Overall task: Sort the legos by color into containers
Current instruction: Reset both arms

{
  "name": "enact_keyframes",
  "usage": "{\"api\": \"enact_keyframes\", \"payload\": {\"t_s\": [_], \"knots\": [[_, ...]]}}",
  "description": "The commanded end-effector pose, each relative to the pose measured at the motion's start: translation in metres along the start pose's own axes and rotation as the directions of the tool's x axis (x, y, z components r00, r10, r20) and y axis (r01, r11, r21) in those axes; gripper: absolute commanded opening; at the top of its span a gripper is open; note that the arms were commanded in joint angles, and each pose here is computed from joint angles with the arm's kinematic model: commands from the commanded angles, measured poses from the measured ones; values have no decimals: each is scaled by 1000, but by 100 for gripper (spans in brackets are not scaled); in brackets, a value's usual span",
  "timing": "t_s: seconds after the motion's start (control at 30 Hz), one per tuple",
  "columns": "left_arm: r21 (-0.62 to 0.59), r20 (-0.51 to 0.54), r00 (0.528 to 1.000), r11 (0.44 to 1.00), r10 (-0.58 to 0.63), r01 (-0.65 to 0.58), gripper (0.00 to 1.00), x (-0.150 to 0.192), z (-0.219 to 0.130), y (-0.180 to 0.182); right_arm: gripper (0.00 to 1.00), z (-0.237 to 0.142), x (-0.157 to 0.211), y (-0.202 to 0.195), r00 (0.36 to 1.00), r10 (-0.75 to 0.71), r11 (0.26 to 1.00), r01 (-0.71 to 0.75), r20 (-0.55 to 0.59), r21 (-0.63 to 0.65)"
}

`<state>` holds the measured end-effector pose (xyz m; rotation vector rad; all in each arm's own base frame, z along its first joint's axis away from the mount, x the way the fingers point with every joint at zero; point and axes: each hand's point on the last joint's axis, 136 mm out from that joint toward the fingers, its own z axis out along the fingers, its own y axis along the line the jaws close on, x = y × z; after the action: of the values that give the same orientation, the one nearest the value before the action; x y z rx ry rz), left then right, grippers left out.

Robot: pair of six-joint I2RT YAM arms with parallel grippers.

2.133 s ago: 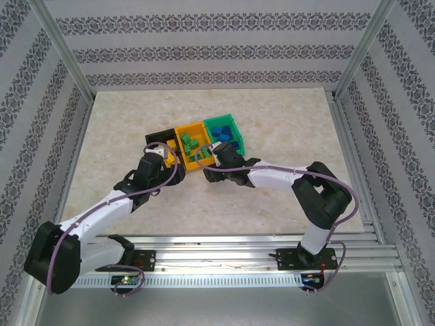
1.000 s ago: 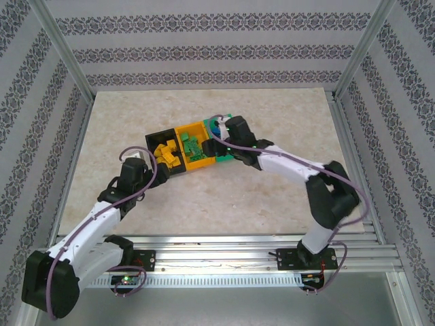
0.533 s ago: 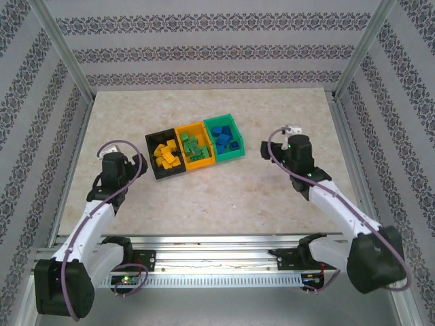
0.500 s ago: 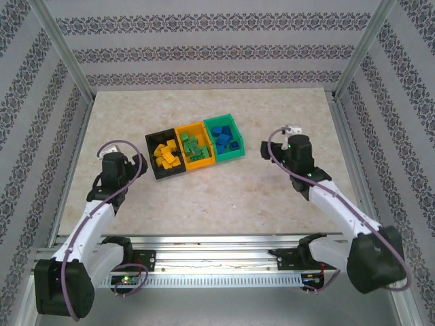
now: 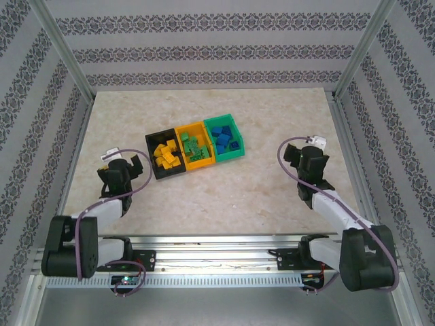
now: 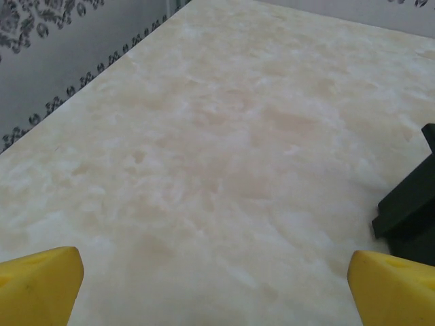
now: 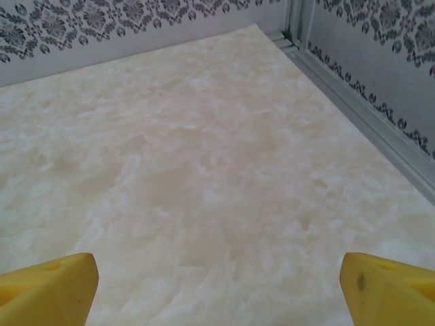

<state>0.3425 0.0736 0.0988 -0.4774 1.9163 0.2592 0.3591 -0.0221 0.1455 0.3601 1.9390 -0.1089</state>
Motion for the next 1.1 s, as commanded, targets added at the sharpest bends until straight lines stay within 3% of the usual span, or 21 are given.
{"api": "enact_keyframes", "payload": {"t_s": [0.0, 0.2, 0.6, 1.07], "knots": [[43, 147, 989, 999, -10, 4, 100, -27, 3, -7, 92, 4, -14, -2, 995, -62, 998, 61, 79, 20], [123, 168, 986, 992, -2, -19, 100, -18, 8, -21, 93, 8, -4, -4, 985, -122, 992, 120, 119, 27], [243, 159, 986, 966, 53, -91, 100, -8, 13, -45, 93, 24, 22, 15, 968, -161, 980, 179, 195, -82], [271, 133, 988, 956, 81, -115, 100, -2, 21, -54, 98, 38, 27, 16, 973, -165, 981, 178, 159, -73]]}}
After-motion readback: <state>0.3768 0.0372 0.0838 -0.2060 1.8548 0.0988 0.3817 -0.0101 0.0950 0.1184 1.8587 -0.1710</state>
